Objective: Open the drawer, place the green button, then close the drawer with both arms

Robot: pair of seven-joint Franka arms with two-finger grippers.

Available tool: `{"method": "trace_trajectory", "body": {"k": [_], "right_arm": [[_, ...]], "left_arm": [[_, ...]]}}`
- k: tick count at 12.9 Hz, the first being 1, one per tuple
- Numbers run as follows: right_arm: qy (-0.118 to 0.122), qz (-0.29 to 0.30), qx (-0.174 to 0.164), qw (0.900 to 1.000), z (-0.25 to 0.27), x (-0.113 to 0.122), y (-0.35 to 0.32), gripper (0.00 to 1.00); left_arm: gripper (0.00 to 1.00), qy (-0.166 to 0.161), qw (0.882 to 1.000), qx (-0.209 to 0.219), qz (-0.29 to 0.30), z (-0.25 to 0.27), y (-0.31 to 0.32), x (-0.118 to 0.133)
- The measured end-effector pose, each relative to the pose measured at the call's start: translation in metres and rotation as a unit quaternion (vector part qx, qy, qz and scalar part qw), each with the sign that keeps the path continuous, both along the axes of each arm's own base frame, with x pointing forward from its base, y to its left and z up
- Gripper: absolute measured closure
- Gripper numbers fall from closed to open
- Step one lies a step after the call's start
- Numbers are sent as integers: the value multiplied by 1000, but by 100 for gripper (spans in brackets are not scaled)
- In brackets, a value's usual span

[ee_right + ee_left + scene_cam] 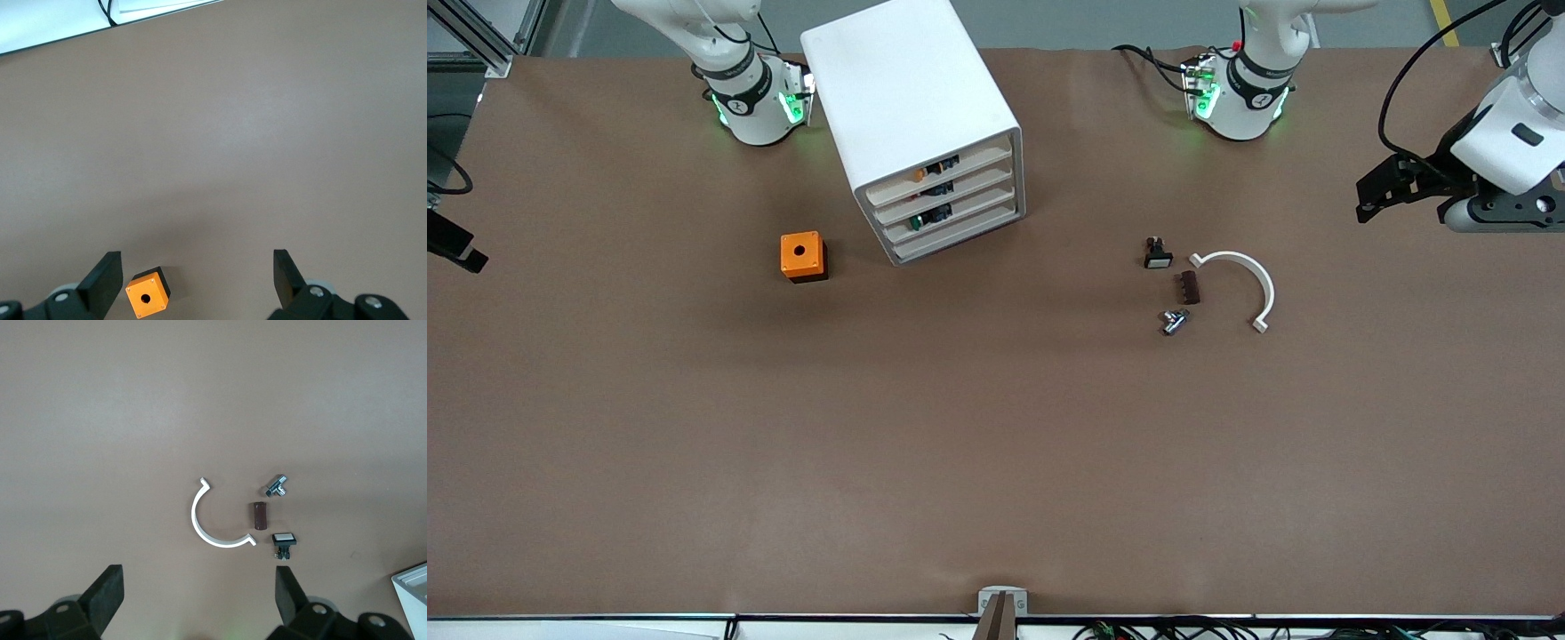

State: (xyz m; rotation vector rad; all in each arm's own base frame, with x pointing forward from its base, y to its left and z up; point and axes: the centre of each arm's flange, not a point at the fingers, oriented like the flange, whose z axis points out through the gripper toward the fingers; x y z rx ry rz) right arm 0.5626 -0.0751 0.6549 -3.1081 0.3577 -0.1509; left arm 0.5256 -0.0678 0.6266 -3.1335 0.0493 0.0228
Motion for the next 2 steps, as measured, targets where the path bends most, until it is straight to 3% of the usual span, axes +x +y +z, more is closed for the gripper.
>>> {"method": "trace_trajectory", "body": {"k": [2], "right_arm": [[0,2,0,1000,2,-2,2,0]], "left_arm": [[0,-3,1000,0,2,3,2,1]]}}
